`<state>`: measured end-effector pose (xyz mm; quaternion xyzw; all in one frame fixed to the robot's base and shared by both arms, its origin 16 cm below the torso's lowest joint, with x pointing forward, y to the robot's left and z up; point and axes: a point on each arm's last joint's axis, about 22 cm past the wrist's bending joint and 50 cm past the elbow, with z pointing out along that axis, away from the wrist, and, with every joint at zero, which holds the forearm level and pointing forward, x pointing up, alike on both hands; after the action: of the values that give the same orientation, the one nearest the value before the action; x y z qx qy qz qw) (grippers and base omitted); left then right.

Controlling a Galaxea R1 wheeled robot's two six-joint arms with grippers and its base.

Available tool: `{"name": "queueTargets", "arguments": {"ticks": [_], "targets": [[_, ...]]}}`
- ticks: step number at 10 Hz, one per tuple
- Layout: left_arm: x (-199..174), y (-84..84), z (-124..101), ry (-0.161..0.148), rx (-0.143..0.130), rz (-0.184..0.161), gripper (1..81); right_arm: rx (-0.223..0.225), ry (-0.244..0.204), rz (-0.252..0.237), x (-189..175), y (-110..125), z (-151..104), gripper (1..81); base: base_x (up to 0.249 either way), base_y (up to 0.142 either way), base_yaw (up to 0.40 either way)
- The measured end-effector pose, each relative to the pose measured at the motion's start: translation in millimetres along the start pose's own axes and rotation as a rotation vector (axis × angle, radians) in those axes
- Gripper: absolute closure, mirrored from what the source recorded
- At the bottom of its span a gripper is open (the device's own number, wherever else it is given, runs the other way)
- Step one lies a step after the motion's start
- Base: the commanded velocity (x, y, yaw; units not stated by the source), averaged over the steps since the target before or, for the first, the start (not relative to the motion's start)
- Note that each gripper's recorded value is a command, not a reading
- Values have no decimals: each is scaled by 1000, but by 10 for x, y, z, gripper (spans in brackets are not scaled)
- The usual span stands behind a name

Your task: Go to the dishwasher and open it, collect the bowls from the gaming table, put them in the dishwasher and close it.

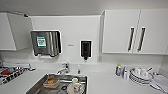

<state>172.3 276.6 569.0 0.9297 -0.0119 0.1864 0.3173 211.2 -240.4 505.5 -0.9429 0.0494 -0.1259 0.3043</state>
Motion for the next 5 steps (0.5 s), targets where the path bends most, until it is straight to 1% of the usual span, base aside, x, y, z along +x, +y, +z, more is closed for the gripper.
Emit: {"name": "queueTargets", "arguments": {"ticks": [1,2,3,4,5], "targets": [[28,16,-107,4,-9,-2,10,-4,2,1,32,46,36,10,0,0,0],[58,210,-196,-1,-53,-7,10,-7,-5,13,30,86,76,10,0,0,0],[92,235,-341,-11,-62,-5,10,-15,-19,31,5,161,116,10,0,0,0],[136,106,-502,-19,-39,4,10,-19,-34,39,-10,216,171,10,0,0,0],[191,10,-605,-18,-22,7,10,-18,-38,45,51,246,226,10,0,0,0]]}}
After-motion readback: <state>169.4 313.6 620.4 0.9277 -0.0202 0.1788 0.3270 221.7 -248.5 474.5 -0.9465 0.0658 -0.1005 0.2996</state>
